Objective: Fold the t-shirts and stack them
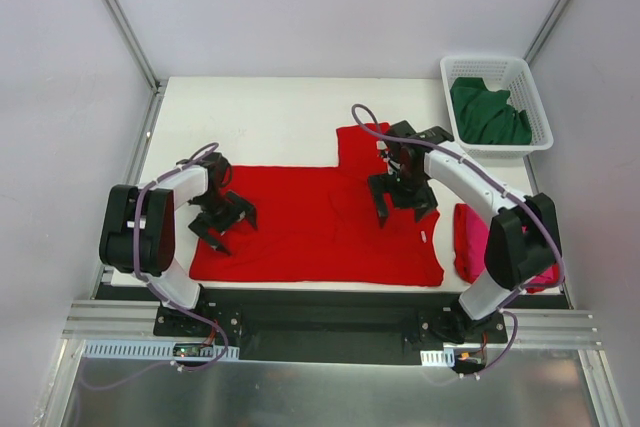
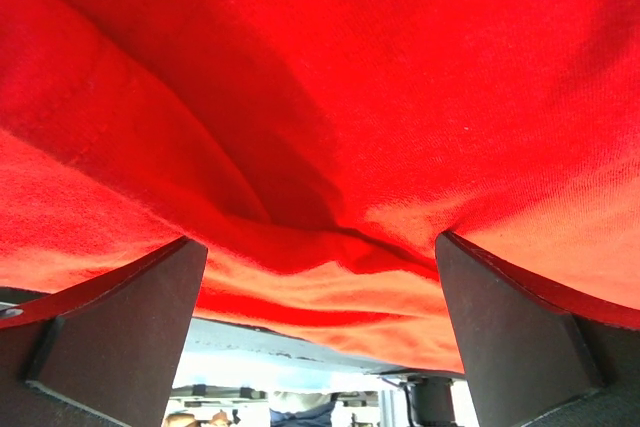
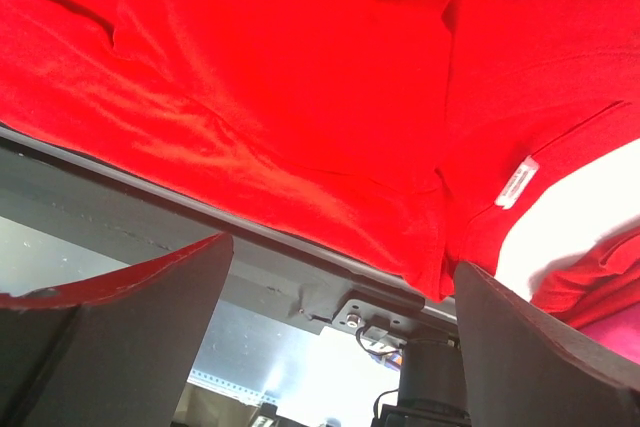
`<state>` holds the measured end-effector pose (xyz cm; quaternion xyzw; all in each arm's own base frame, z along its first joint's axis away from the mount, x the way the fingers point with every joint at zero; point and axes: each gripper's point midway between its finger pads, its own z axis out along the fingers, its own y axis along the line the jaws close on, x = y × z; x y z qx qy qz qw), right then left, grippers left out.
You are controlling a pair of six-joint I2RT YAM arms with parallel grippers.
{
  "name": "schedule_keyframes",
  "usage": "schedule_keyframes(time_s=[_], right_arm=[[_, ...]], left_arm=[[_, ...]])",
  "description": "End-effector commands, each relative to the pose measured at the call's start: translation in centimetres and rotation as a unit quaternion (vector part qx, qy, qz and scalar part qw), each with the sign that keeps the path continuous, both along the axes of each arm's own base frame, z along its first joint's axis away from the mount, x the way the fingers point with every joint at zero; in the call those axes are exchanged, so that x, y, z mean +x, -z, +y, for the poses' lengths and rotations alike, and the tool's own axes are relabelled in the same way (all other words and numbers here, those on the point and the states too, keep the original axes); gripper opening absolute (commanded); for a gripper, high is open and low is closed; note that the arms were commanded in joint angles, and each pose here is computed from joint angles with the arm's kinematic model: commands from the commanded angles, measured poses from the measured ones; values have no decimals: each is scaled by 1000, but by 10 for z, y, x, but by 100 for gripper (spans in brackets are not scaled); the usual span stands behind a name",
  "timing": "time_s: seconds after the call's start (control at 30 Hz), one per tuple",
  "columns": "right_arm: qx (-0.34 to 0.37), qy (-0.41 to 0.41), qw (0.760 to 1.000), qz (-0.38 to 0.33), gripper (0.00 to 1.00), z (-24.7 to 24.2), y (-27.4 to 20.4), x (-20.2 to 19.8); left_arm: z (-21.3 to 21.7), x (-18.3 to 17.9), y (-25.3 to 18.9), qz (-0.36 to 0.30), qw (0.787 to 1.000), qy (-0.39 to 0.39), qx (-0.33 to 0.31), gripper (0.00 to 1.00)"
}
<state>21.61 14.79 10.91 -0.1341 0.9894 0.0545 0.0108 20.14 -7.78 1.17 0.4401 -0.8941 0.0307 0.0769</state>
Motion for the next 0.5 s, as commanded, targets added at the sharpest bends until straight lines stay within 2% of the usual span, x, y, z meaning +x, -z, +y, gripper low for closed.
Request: schedule_keyframes(time_s=[0.0, 0.03, 0.1, 0.13, 0.2, 0.3, 0.47], right_arm=[[-1, -5, 1000, -10, 96, -1, -13, 7], [-6, -6, 1000, -15, 96, -3, -15, 9], [-3, -6, 1000, -24, 96, -2, -20, 16], [1, -7, 1000, -24, 96, 1, -21, 17], [16, -6, 1000, -17, 96, 6, -23, 16], [32, -14, 999, -12, 96, 15, -15, 5], [15, -46, 999, -2, 96, 25, 19, -16]], left_arm=[[21, -10, -10, 5, 999, 19, 45, 99], [19, 4, -26, -29, 999, 18, 41, 99], [19, 13, -46, -56, 997, 19, 41, 99], [18, 31, -66, -99, 994, 17, 40, 99], [19, 52, -88, -141, 989, 20, 46, 99], [15, 72, -101, -154, 987, 35, 36, 99], [11, 65, -92, -130, 990, 39, 24, 99]])
